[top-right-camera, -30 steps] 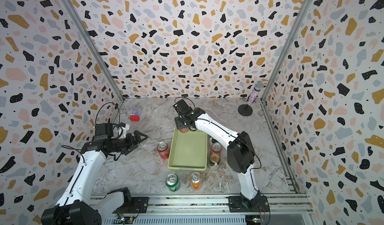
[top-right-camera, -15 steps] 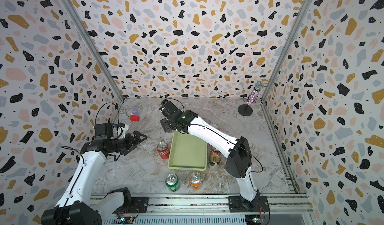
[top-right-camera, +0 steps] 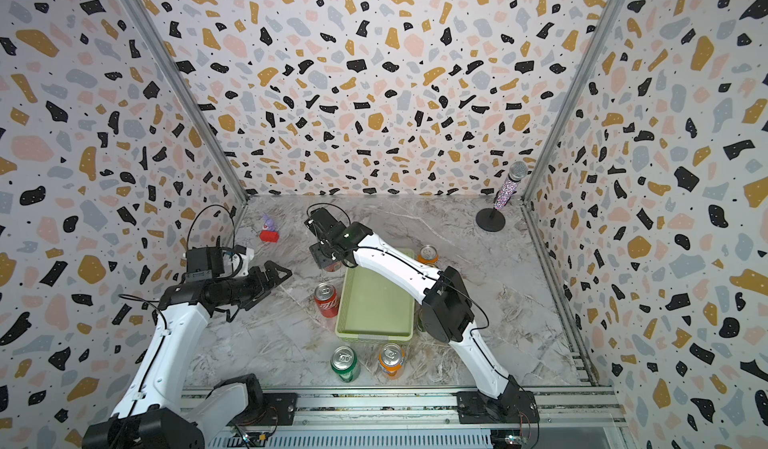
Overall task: Take out the drinks from the basket
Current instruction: Place the drink at the center of the board.
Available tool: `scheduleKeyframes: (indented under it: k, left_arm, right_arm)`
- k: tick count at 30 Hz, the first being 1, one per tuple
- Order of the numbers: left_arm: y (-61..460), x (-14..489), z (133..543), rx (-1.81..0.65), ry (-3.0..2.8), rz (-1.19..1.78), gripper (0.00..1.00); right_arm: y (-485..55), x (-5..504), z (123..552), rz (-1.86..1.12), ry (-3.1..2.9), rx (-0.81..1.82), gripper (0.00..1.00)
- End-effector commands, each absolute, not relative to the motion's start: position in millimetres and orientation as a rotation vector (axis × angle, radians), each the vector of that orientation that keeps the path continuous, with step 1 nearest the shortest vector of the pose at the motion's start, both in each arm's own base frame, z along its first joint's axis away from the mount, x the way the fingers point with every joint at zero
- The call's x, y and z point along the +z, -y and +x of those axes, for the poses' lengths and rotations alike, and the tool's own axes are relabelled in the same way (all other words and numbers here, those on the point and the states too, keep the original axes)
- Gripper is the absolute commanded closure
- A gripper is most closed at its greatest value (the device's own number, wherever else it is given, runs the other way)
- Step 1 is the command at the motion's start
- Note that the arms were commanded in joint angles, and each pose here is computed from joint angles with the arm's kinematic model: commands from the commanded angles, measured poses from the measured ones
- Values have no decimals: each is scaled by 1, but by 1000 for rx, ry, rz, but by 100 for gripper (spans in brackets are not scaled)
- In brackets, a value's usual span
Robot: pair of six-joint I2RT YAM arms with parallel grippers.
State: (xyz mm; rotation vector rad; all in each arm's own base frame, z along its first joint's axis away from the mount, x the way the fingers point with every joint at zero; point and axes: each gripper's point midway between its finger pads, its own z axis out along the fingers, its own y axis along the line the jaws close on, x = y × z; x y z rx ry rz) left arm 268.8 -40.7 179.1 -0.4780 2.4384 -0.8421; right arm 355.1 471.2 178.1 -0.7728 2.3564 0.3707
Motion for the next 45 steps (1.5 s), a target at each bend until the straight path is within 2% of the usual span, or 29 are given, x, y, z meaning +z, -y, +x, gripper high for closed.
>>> scheduleKeyframes:
  k: [1,20,26,39,45]
  left_arm:
    - [41,187,270,-840,-2411,-449,0]
    - [40,189,269,-844,-2403,-449,0]
    - [40,189,269,-843,-2401,-448,0]
    - [40,189,269,-844,-2400,-447,0]
    - [41,189,269,-849,-2400,-446,0]
  right_arm:
    - [-481,221,360,-741,-2255,437,64]
    - [-492,156,362,-814,-2351,378,61]
    - [-491,143,361,-819,-2382,367,53]
    - [-483,135,355,-856,-2415,332,24]
    - [-481,135,355,-857,-2415,325,21]
